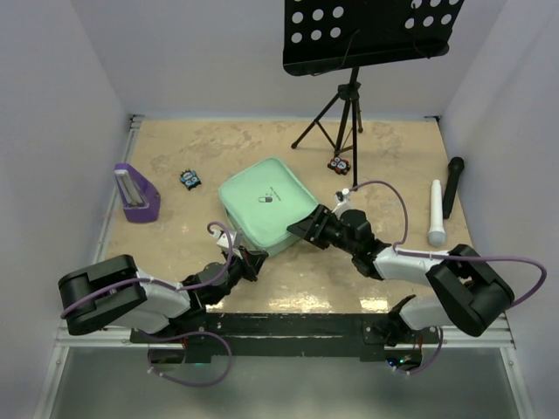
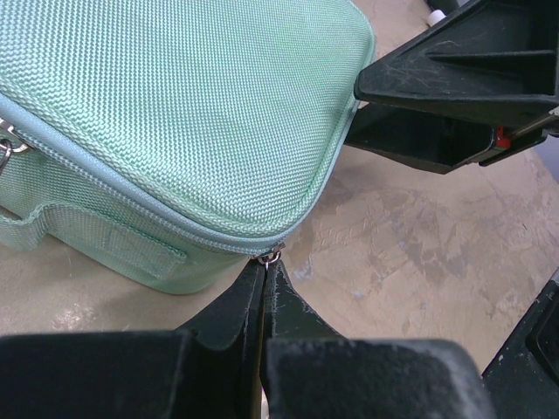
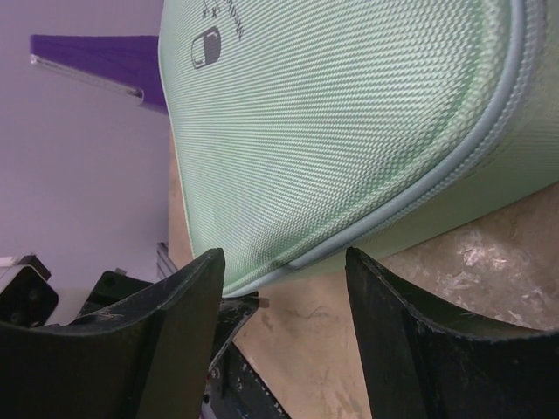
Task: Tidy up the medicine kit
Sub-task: Zip the medicine box at the center of the board.
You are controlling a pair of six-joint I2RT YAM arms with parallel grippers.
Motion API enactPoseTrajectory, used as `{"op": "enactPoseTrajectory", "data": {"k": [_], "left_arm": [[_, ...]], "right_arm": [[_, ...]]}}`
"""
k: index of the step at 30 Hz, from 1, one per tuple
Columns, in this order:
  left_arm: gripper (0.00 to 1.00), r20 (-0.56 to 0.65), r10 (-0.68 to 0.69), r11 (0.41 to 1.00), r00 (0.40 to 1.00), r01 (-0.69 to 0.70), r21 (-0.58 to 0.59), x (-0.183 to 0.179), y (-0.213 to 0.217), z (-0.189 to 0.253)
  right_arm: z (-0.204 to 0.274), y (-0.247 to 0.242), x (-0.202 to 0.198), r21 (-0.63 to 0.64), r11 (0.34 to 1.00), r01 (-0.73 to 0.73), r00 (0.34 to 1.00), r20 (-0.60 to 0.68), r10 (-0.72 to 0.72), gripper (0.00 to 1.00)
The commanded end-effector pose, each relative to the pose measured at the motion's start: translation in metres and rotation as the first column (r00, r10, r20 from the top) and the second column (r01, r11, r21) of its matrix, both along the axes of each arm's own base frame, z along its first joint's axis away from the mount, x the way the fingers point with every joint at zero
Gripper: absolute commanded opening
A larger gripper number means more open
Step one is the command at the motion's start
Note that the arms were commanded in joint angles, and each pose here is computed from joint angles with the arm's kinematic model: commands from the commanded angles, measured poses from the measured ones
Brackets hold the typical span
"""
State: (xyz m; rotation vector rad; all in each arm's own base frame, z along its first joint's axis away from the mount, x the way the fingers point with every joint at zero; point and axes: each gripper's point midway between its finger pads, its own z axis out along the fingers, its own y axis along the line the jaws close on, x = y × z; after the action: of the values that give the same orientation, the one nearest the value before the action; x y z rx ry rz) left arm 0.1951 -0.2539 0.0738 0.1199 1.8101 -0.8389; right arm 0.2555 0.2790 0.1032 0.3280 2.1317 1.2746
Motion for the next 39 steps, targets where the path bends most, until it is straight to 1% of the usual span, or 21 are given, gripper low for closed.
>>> {"op": "enactPoseTrajectory", "data": {"k": [1,4,10,11,12,27,33,39], "left_arm": [[0.0,-0.031,-0.068,0.995,0.997,0.07,0.073,-0.016,0.008,-0.024],[0.0,-0.029,-0.071,0.995,0.997,0.073,0.071,-0.017,0.007,-0.023],[0.0,-0.029,-0.075,0.995,0.997,0.077,0.064,-0.018,0.007,-0.021],[0.0,-0.031,-0.075,0.995,0.997,0.077,0.064,-0.018,0.008,-0.022],[0.0,-0.031,-0.072,0.995,0.997,0.073,0.061,-0.018,0.009,-0.021],[0.0,-0.066,-0.033,0.998,0.997,0.037,0.055,-0.023,0.025,-0.029],[0.0,-0.11,0.031,0.998,0.993,-0.025,0.056,-0.023,0.04,-0.039],[0.0,-0.136,0.099,0.994,0.986,-0.091,0.066,-0.021,0.053,-0.046]], "right_arm": [[0.004,-0.005,0.018,0.013,0.999,0.052,0.999,0.009,-0.052,0.6],[0.001,-0.004,0.022,0.029,0.998,0.049,0.999,-0.004,-0.049,0.51],[-0.002,-0.009,0.032,0.027,0.998,0.061,0.998,-0.009,-0.061,0.1],[-0.002,-0.01,0.033,0.023,0.998,0.062,0.998,-0.009,-0.062,0.04],[-0.003,-0.012,0.035,0.02,0.997,0.069,0.998,-0.01,-0.069,0.0],[0.005,-0.039,0.05,0.002,0.985,0.174,0.985,0.011,-0.174,0.0],[0.01,-0.051,0.056,-0.004,0.977,0.215,0.976,0.03,-0.215,0.0],[0.01,-0.059,0.058,-0.031,0.973,0.227,0.973,0.048,-0.225,0.0]]}}
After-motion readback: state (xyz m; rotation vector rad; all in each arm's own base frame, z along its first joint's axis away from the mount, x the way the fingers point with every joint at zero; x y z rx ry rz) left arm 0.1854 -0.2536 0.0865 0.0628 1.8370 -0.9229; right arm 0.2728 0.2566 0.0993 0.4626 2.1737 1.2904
